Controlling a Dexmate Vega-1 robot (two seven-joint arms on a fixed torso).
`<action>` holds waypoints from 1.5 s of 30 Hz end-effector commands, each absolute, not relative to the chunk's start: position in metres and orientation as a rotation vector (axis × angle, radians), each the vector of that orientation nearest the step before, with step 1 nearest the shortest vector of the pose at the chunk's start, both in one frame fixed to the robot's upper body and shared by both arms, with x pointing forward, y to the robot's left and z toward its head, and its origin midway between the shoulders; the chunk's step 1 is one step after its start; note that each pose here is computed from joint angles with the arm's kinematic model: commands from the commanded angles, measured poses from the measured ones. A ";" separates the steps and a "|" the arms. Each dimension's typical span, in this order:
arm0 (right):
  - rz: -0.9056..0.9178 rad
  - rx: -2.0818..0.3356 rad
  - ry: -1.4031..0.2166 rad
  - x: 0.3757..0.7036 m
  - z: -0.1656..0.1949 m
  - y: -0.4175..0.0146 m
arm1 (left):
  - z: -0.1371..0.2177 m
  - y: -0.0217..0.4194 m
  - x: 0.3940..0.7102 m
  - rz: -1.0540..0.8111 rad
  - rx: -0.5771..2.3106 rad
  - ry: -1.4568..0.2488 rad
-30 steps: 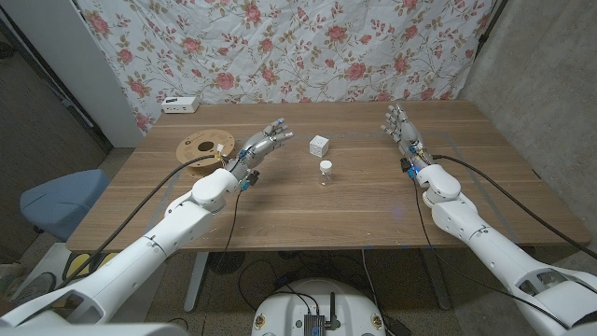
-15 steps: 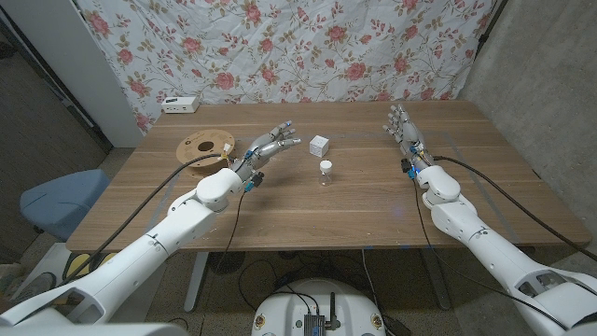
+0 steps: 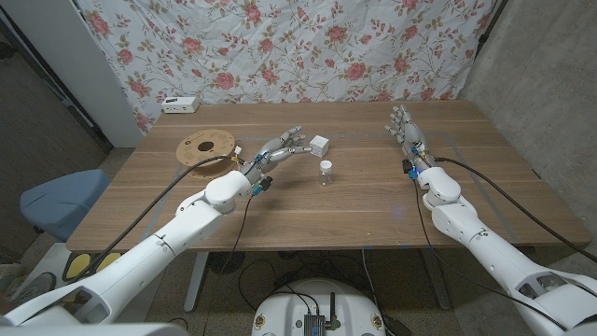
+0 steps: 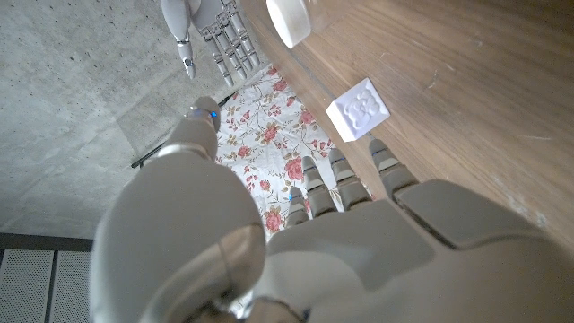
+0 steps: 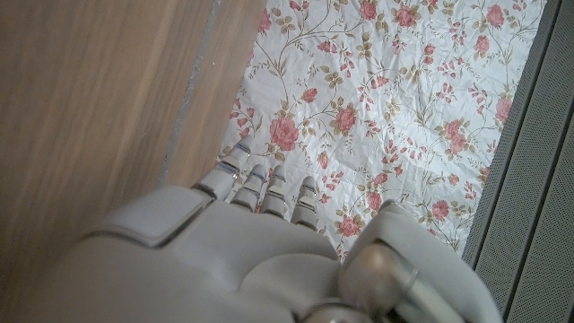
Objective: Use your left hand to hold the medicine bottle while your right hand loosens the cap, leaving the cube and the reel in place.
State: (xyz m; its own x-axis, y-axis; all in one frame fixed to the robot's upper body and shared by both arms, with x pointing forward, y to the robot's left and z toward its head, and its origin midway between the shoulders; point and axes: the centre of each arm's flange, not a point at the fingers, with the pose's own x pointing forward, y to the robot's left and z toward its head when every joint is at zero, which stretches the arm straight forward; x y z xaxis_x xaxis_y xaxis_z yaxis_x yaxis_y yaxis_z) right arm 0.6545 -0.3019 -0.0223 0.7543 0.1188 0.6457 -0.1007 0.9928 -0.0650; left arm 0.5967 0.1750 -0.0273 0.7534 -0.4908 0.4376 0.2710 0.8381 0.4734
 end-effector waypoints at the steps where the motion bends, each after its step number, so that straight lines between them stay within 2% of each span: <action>1: 0.103 -0.020 -0.711 0.653 -0.025 -0.303 | -0.034 0.161 0.596 -0.462 0.423 -0.569; 23: 0.075 -0.013 -0.722 0.652 -0.026 -0.302 | -0.042 0.150 0.593 -0.442 0.524 -0.606; 45: 0.052 -0.007 -0.734 0.651 -0.025 -0.304 | -0.059 0.141 0.586 -0.342 0.645 -0.678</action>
State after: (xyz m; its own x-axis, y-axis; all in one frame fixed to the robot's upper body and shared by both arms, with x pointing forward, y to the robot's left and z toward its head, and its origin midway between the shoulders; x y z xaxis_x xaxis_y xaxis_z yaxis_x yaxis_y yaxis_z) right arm 0.6522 -0.3028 -0.0257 0.7465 0.0644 0.6622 -0.0566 0.9978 -0.0333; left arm 0.5875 0.1480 -0.0480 0.7398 -0.4973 0.4532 0.1407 0.7731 0.6185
